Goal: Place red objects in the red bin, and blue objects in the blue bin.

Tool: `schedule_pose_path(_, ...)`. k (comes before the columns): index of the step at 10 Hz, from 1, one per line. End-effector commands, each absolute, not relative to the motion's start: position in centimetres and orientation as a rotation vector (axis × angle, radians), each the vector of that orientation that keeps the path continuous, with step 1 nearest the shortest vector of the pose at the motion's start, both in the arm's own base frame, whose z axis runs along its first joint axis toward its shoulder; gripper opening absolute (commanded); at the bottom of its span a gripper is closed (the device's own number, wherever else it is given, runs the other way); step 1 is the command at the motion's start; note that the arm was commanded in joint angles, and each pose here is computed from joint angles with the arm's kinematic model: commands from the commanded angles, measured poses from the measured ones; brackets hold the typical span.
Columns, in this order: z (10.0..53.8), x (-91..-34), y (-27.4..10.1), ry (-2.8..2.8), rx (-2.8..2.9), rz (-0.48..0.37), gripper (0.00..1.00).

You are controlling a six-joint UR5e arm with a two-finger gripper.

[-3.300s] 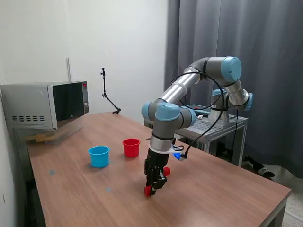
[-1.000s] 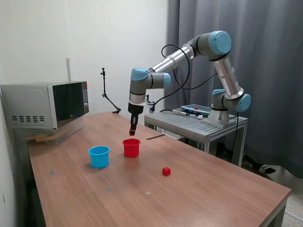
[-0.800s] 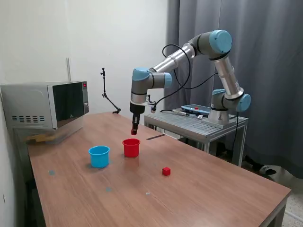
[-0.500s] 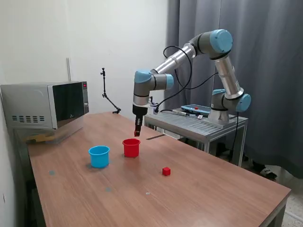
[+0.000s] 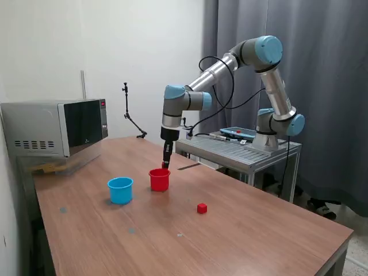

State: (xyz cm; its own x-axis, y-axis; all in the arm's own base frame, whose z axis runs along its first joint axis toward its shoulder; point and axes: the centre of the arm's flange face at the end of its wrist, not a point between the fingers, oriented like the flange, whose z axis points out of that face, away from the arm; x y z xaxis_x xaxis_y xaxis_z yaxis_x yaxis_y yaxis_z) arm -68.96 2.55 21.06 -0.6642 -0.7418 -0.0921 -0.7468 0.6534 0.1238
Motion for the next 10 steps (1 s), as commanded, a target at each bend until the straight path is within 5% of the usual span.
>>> schedule_pose_path(1, 20.8, -68.9, 2.5, 2.828, -1.273, 0.227, 0.00)
schedule_pose_path(10, 20.0, -69.1, 5.2, 2.843, -1.217, 0.223, 0.00)
